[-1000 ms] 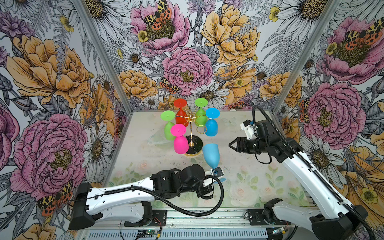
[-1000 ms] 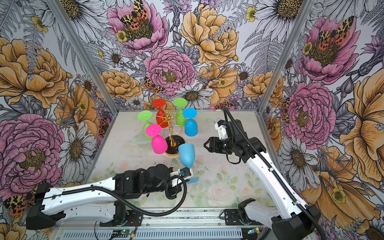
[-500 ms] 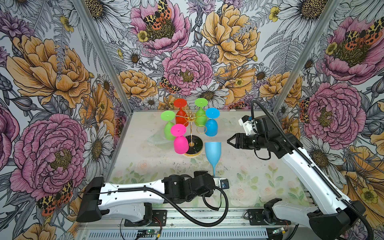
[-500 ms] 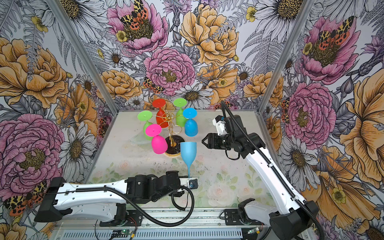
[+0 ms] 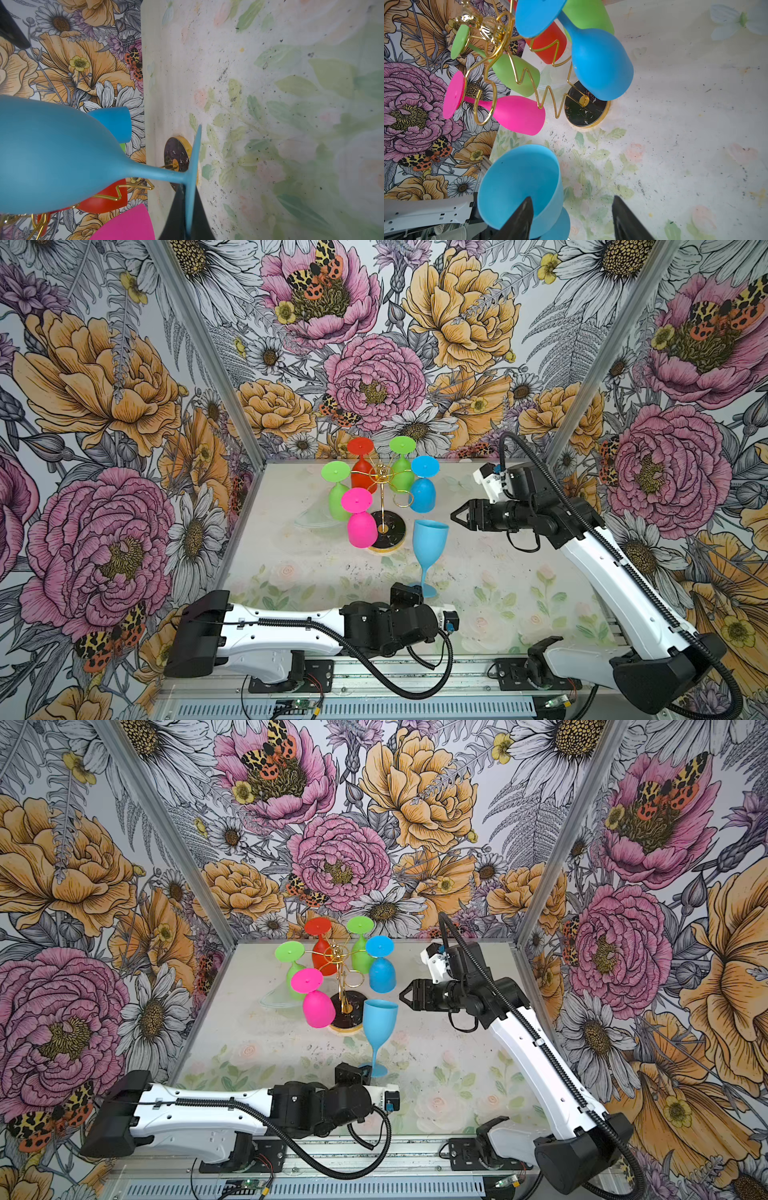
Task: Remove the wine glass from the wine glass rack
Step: 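Lower the light blue glass upright onto the table with the left gripper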
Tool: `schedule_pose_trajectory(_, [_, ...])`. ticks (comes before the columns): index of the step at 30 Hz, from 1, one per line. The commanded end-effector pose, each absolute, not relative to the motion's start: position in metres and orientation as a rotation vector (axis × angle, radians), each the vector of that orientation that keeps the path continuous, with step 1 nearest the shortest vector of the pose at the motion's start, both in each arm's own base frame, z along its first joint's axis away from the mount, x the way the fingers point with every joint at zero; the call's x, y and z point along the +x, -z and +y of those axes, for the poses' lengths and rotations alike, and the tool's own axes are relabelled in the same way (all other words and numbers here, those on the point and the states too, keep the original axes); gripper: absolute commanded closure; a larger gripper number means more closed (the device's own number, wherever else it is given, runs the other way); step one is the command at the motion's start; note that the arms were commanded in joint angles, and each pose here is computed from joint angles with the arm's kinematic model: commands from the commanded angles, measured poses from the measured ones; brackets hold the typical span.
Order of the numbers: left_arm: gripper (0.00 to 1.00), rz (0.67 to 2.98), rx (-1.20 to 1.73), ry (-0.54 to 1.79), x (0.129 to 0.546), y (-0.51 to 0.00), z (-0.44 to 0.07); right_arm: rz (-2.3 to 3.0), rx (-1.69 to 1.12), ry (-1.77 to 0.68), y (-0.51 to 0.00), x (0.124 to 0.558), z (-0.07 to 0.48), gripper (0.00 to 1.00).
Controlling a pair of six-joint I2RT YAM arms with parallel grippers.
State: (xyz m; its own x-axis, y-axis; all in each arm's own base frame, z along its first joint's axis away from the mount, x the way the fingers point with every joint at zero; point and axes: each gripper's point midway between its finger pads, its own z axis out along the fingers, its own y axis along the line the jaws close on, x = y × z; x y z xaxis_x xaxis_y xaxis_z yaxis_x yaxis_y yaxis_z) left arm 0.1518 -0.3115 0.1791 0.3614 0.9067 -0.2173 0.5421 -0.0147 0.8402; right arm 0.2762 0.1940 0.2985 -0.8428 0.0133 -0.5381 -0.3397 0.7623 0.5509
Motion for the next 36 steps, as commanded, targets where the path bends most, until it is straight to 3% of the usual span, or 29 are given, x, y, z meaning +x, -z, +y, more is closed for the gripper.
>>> schedule_pose_trajectory(1, [1.0, 1.235, 1.586, -0.568, 0.16, -0.199, -0.312, 2.384, -0.288, -0.94, -0.315, 0.279, 0.199, 0.39])
schedule_pose_trajectory(19, [1.0, 1.103, 1.57, -0.766, 0.17, -0.185, -0.301, 2.438, -0.428, -1.083, -0.303, 0.262, 0.225, 0.47])
schedule_pose_trajectory(36, [1.0, 1.034, 1.543, -0.892, 0.178, -0.182, -0.297, 2.467, -0.472, -1.114, -0.294, 0.259, 0.233, 0.71])
